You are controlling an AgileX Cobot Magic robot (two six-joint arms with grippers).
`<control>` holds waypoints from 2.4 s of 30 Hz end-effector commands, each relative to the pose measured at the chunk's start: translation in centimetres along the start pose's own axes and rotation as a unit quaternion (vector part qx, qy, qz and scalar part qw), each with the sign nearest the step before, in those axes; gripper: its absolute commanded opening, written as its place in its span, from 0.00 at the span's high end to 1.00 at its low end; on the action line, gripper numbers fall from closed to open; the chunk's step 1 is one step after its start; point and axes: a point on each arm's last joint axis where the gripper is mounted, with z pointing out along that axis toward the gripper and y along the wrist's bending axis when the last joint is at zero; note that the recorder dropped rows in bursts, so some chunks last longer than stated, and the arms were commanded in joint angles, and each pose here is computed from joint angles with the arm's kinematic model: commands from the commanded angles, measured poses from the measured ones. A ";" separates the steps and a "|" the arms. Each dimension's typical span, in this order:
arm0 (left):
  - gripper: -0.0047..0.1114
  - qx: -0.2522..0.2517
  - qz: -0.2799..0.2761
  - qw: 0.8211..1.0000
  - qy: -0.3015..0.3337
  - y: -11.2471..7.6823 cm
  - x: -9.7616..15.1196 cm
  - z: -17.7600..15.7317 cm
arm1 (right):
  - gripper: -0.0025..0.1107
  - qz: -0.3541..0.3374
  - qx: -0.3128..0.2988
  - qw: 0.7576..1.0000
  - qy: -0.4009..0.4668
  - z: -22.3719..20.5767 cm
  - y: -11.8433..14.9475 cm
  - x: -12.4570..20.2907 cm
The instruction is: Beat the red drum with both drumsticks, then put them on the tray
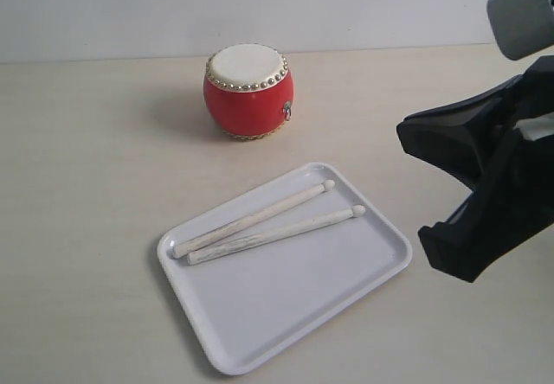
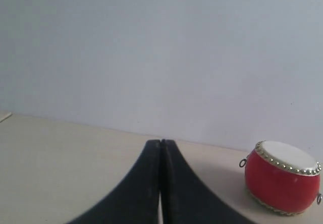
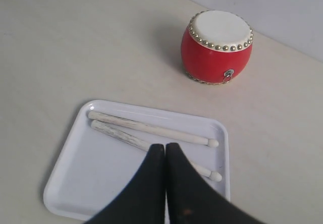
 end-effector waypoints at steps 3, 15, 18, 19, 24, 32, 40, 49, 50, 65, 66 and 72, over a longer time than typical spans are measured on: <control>0.96 -0.003 0.064 0.998 0.007 0.0 0.2 0.0 | 0.98 -0.001 -0.002 1.000 -0.006 -0.1 0.0 -0.1; 0.96 -0.006 0.082 0.997 0.014 0.1 0.4 0.0 | 0.98 -0.001 -0.002 1.000 -0.006 -0.1 0.0 -0.1; 0.96 -0.008 0.078 0.997 0.014 0.1 0.4 0.0 | 0.98 -0.001 -0.002 1.000 -0.006 -0.1 0.0 -0.1; 0.96 -0.008 0.086 0.996 0.014 0.1 0.4 0.0 | 0.98 -0.001 -0.002 1.000 -0.006 -0.1 0.0 -0.1; 0.96 -0.008 0.117 0.993 0.015 0.1 0.4 0.0 | 0.98 -0.001 -0.002 1.000 -0.006 -0.1 0.0 -0.1; 0.96 -0.008 0.114 0.993 0.015 0.1 0.4 0.0 | 0.98 -0.001 -0.002 1.000 -0.006 -0.1 0.0 -0.1; 0.96 -0.008 0.114 0.993 0.015 0.1 0.4 0.0 | 0.98 -0.001 -0.002 1.000 -0.006 -0.1 0.0 -0.1; 0.96 -0.008 0.114 0.993 0.015 0.1 0.4 0.0 | 0.98 -0.001 -0.002 1.000 -0.006 -0.1 0.0 -0.1; 0.96 -0.008 0.114 0.993 0.015 0.1 0.4 0.0 | 0.98 -0.001 -0.002 1.000 -0.006 -0.1 0.0 -0.1; 0.96 -0.008 0.114 0.993 0.015 0.1 0.4 0.0 | 0.98 0.017 0.008 0.999 -0.046 -1.7 -1.1 -0.5; 0.96 -0.008 0.114 0.993 0.015 0.1 0.4 0.0 | 0.98 0.025 0.012 0.998 -0.053 -2.1 -1.3 -0.5; 0.96 -0.008 0.114 0.993 0.015 0.1 0.4 0.0 | 0.98 0.062 0.061 0.992 -0.094 -4.1 -3.5 -0.5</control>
